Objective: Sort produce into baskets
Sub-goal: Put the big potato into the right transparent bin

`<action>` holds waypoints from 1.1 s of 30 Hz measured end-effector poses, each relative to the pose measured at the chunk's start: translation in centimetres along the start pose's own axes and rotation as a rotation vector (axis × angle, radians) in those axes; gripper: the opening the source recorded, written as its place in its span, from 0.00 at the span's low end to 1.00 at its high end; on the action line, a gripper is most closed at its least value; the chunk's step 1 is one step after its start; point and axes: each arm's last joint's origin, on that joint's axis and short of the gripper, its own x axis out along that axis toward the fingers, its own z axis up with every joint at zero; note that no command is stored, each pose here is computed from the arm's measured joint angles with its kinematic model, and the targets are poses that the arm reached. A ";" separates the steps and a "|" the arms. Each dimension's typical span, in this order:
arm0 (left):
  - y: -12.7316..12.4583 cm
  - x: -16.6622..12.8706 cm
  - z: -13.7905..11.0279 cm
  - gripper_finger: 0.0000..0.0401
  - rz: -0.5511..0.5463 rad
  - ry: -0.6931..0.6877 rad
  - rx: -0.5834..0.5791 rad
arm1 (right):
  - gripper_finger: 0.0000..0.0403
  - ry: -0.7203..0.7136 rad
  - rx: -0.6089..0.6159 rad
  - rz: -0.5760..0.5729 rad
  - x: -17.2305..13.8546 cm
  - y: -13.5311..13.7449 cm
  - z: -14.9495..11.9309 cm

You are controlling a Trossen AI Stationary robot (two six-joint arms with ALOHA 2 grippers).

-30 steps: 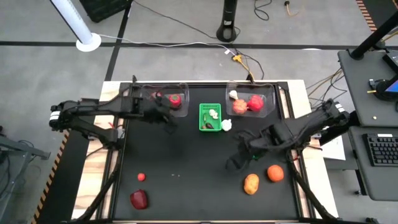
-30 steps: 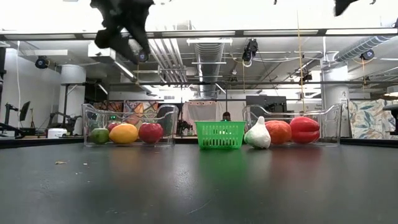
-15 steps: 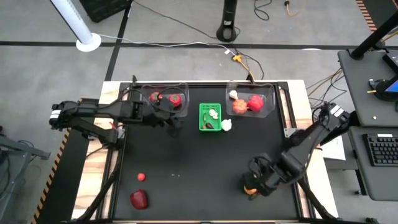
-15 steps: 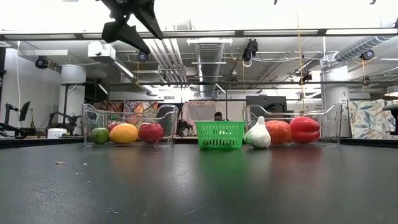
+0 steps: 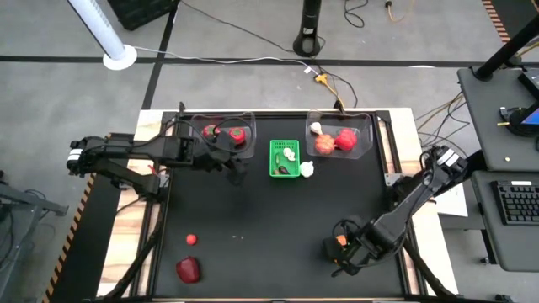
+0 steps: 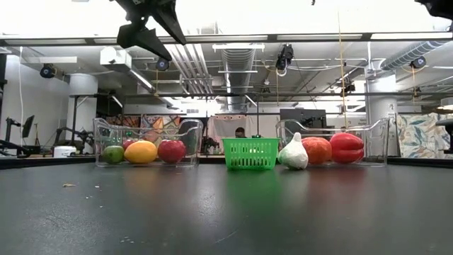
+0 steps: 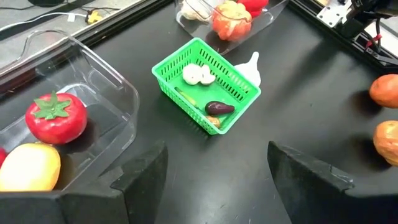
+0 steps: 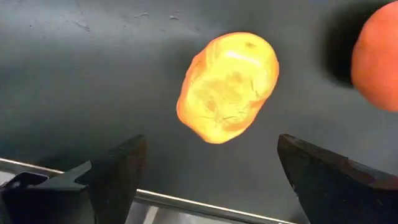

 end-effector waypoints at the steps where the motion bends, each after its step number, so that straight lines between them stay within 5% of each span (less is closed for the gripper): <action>1: 0.0 0.0 0.0 0.64 0.000 0.000 0.000 | 0.88 -0.002 0.000 -0.003 0.2 0.0 0.0; 25: 0.0 0.0 0.0 0.64 -0.001 0.003 -0.003 | 0.88 0.022 0.000 0.039 6.9 -2.0 1.3; 33: 0.0 0.0 0.0 0.64 -0.001 0.004 -0.008 | 0.79 0.028 -0.048 0.049 6.7 -1.8 1.1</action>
